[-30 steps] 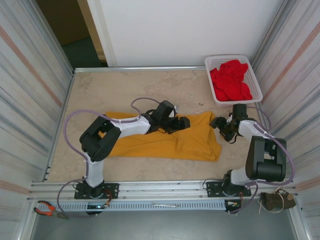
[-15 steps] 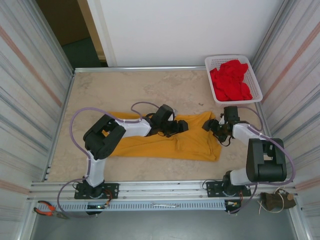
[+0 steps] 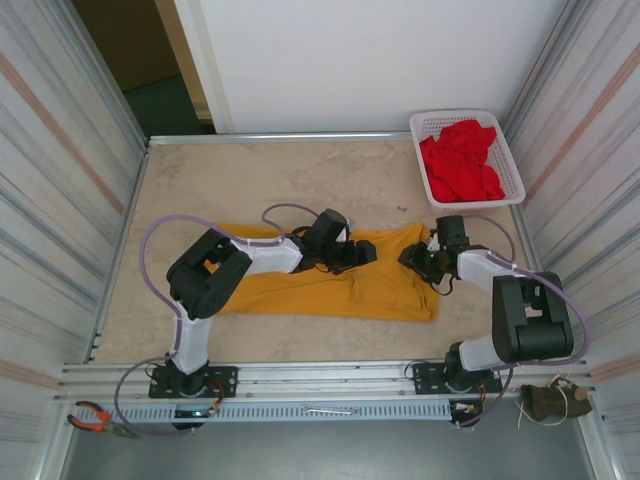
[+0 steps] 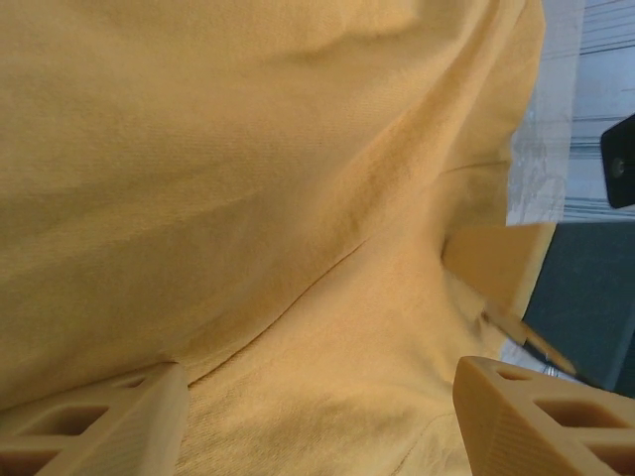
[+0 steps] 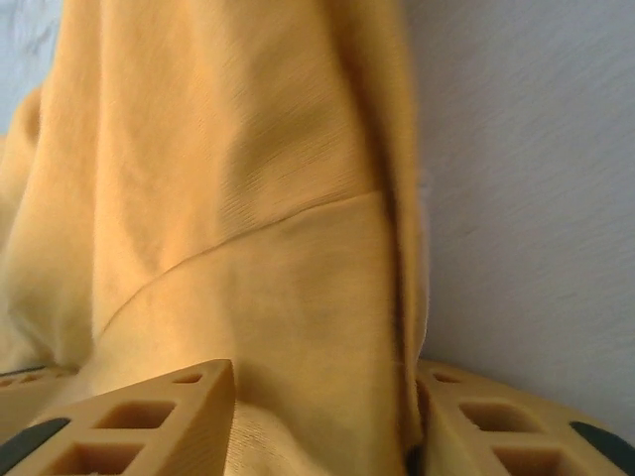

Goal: Fold the inside-out t-shirt

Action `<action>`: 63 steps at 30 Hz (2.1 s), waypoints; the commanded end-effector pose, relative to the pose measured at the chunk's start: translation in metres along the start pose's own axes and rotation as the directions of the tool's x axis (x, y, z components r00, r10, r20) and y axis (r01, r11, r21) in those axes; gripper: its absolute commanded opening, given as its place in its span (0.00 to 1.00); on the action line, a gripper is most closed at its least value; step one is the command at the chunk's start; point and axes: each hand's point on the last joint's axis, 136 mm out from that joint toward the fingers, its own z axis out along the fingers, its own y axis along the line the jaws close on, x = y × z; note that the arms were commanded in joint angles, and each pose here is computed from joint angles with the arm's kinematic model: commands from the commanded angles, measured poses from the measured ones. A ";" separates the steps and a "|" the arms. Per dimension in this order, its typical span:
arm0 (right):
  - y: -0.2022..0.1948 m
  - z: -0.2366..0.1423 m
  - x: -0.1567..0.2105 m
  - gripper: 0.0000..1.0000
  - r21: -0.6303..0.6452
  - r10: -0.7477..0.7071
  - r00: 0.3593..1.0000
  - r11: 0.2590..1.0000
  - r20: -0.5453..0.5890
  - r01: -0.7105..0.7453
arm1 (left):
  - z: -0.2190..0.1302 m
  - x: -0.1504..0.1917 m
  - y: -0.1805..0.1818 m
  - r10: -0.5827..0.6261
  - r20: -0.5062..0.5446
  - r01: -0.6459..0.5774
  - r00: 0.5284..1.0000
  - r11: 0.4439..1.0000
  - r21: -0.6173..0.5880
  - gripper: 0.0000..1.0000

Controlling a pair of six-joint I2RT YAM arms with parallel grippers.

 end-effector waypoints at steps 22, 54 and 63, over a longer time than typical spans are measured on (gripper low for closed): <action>-0.024 -0.045 0.000 0.00 0.116 0.066 0.997 0.991 0.031 -0.069 | -0.089 -0.035 0.095 -0.008 0.061 0.023 0.998 0.967 -0.252 0.73; 0.095 -0.098 0.028 0.00 0.412 -0.238 0.968 0.893 0.085 0.183 | -0.248 -0.080 0.120 -0.058 0.280 0.134 0.958 0.956 -0.261 0.74; 0.181 -0.070 0.072 0.00 0.466 -0.332 0.937 0.850 0.108 0.248 | -0.287 -0.095 0.145 -0.149 0.352 0.212 0.924 0.966 -0.148 0.74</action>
